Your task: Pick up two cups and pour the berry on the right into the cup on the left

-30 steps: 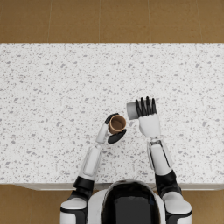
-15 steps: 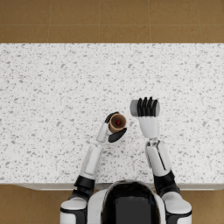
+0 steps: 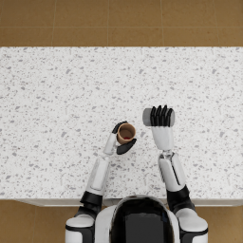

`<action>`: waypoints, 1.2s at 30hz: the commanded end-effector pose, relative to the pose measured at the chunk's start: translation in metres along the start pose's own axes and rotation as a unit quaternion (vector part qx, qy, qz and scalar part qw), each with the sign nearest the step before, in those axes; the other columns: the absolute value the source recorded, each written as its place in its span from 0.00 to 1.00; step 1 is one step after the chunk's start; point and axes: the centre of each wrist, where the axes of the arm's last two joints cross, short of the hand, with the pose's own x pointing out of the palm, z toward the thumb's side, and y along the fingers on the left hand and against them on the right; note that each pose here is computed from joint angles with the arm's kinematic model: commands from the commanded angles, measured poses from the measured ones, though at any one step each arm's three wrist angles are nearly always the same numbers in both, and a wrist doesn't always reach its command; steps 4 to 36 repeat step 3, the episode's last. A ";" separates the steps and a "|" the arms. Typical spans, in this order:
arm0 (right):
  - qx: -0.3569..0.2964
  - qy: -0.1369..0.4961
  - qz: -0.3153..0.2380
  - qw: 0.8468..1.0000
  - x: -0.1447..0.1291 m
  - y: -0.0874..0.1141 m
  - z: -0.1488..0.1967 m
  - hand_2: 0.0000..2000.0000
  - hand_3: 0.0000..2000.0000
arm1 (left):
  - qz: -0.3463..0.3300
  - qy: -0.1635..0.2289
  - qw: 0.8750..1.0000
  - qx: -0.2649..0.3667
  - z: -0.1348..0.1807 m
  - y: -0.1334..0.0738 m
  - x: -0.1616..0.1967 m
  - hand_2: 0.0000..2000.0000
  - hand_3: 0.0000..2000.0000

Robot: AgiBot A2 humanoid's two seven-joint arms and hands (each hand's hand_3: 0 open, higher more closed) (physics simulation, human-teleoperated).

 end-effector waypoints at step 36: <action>0.000 0.000 0.000 1.000 0.000 0.000 0.000 1.00 0.64 | 0.000 0.000 1.000 0.000 0.000 0.000 0.000 1.00 0.64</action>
